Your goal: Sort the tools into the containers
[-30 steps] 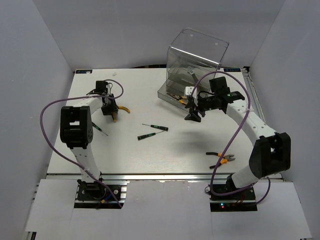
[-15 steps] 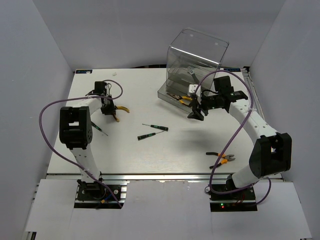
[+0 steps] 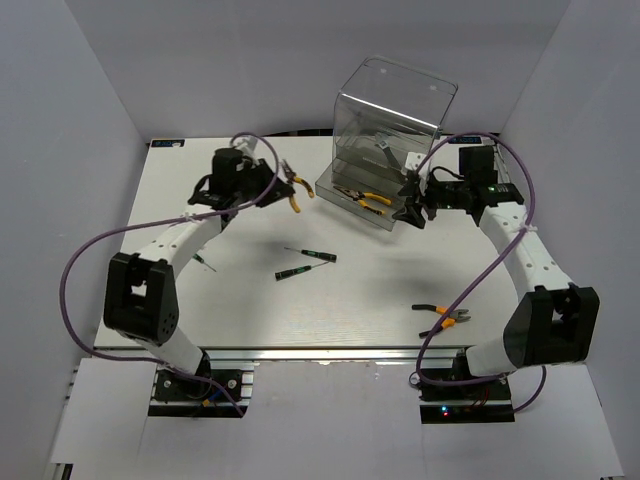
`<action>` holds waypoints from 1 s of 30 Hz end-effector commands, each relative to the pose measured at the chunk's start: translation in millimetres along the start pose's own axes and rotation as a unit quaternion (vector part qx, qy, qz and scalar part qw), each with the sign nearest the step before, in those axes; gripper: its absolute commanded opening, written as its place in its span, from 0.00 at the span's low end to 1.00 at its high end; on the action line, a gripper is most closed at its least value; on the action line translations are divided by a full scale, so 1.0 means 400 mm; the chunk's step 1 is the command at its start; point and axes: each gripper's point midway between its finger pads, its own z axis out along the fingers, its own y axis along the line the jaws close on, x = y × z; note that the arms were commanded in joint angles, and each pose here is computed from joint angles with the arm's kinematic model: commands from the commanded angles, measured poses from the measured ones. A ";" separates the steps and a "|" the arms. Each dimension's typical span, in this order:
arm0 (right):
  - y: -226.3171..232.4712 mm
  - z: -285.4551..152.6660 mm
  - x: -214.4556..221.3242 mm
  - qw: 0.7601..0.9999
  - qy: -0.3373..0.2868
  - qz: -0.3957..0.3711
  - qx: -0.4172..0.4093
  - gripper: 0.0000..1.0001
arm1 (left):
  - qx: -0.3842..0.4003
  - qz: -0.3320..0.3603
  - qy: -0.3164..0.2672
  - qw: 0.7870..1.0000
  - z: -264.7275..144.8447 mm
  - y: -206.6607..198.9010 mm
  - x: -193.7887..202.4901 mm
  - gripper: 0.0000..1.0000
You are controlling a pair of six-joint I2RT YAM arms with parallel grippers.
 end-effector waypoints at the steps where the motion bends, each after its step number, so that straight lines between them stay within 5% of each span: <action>1: -0.021 -0.040 -0.064 0.999 -0.035 -0.025 0.026 0.67 | 0.092 -0.008 0.016 0.996 0.042 -0.180 0.020 0.00; 9: -0.014 -0.069 -0.049 0.998 -0.040 -0.014 0.044 0.67 | 0.108 0.020 0.042 0.993 0.182 -0.340 0.076 0.00; 18: -0.004 -0.093 -0.035 0.998 -0.042 -0.004 0.056 0.67 | 0.034 -0.019 0.046 0.998 0.336 -0.361 0.092 0.00; 20: -0.004 -0.096 -0.034 0.997 -0.042 -0.002 0.059 0.67 | 0.003 -0.038 0.056 0.998 0.373 -0.337 0.116 0.03; 24: -0.003 -0.102 -0.033 0.997 -0.044 -0.001 0.061 0.67 | -0.002 -0.056 0.059 0.997 0.400 -0.353 0.115 0.26; 30: 0.000 -0.102 -0.024 0.997 -0.042 0.004 0.062 0.67 | 0.000 -0.067 0.074 0.995 0.418 -0.349 0.134 0.41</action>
